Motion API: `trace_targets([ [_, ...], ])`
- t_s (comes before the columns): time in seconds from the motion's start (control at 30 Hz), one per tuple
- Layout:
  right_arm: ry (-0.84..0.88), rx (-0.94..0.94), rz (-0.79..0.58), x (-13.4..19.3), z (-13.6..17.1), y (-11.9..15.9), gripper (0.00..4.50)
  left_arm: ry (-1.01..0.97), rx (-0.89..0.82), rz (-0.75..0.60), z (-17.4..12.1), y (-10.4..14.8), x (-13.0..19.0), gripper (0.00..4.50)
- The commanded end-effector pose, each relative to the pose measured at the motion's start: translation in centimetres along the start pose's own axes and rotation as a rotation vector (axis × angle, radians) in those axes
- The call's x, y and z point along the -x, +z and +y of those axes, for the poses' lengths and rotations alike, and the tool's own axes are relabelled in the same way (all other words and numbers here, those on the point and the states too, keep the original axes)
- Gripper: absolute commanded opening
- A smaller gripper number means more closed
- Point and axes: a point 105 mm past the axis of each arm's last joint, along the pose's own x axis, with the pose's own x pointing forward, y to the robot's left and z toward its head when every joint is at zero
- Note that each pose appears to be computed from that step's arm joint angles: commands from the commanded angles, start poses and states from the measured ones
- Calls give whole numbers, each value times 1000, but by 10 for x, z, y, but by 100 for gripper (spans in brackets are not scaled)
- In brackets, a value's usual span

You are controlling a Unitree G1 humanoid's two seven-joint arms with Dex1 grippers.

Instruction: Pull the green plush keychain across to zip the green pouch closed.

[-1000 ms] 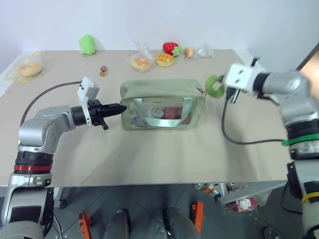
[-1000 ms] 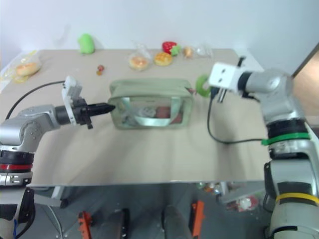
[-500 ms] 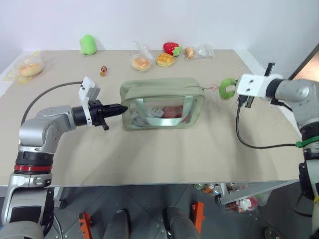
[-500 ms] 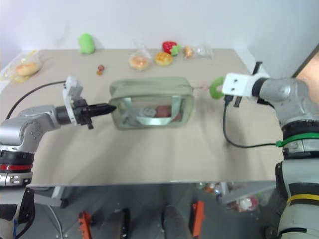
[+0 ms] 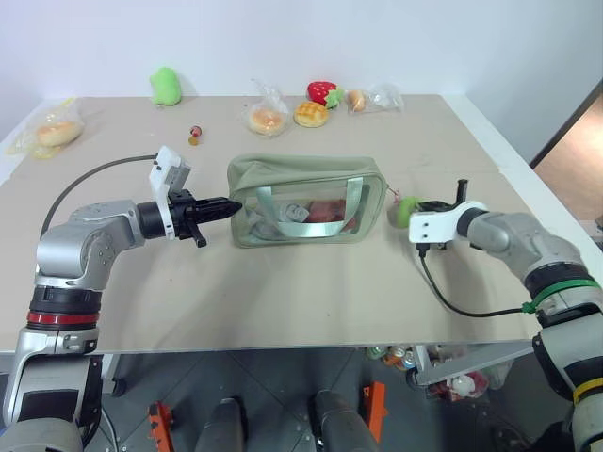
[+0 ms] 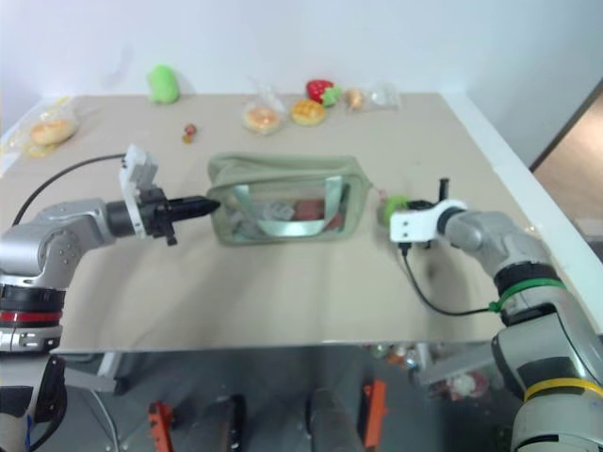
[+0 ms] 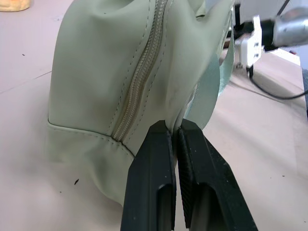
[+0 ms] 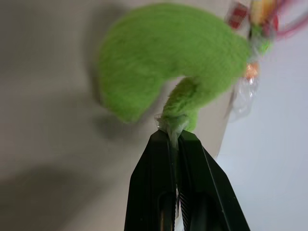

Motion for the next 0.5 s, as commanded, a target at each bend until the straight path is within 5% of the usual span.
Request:
trace_targets([
  [0.03,67,69,-93,-5,19,24,5,4,-13,-11,0,5,3,0],
  [0.23,155,139,-258,-9,48,67,5,4,-5,-15,0,5,1,0],
  [0.5,106,-33,-183,-7,31,47,5,7,2,-16,-1,2,2,0],
])
